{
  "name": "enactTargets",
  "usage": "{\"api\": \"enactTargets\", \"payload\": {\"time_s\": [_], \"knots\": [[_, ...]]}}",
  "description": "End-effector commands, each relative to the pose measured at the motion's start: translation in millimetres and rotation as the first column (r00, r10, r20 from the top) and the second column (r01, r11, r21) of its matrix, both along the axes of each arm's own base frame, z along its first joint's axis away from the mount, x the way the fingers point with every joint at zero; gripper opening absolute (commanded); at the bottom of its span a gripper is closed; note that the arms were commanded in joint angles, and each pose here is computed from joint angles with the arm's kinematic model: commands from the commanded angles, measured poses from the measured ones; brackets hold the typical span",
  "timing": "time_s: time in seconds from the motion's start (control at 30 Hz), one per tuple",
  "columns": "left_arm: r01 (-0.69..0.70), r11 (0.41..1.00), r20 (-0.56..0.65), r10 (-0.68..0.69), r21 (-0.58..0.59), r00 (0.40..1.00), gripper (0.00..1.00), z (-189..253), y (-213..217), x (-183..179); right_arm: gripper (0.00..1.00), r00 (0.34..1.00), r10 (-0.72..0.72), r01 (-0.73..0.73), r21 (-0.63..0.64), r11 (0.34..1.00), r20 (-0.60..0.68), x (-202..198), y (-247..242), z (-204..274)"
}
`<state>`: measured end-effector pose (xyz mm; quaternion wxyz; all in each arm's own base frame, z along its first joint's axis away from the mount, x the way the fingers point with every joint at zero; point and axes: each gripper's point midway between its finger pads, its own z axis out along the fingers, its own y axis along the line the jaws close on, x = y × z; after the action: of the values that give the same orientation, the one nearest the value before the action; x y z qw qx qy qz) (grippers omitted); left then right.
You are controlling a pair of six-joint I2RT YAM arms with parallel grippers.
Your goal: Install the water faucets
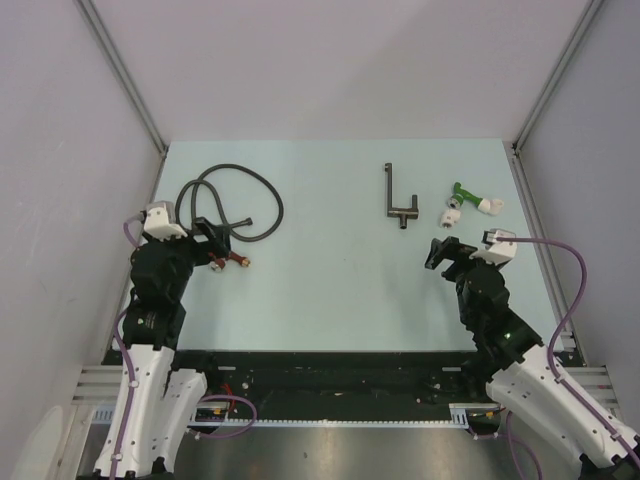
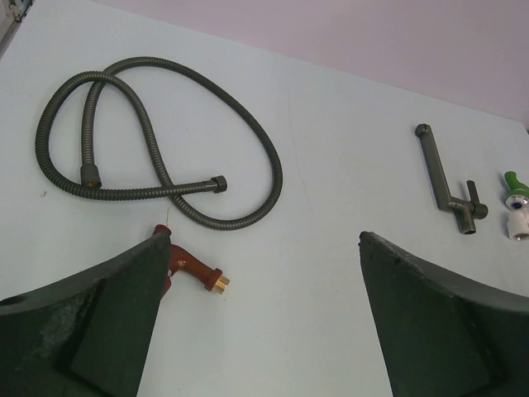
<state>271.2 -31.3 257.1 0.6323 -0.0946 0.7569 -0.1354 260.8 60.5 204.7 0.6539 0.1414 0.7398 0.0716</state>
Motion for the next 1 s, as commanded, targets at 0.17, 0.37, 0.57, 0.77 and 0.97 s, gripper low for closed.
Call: {"api": "enactTargets", "payload": {"time_s": [0.17,0.37,0.57,0.77,0.97], "knots": [[-0.051,0.999,-0.012,0.051,0.001,0.999,1.0,2.4,10.3,2.9,1.0,0.996,0.086,-0.087,0.024,0.996,0.038,4.1,17.9,6.6],[-0.046,0.999,-0.136,0.044,-0.015,0.99,1.0,-25.2,8.6,17.4,1.0,0.993,0.099,-0.102,0.036,0.994,0.056,0.9,18.4,12.6],[0.002,0.999,-0.376,-0.017,-0.04,0.927,1.0,-77.1,-2.6,32.3,1.0,0.992,0.087,-0.092,0.056,0.994,0.092,-5.4,12.2,22.3],[0.014,0.999,-0.561,0.015,0.046,0.828,1.0,-112.3,5.4,45.8,1.0,0.989,0.091,-0.101,0.082,0.991,0.12,-10.3,10.6,29.9],[0.045,0.98,-0.7,0.107,0.196,0.706,1.0,-147.1,24.1,56.7,1.0,0.984,0.097,-0.113,0.103,0.988,0.15,-16.3,8.5,37.5]]}}
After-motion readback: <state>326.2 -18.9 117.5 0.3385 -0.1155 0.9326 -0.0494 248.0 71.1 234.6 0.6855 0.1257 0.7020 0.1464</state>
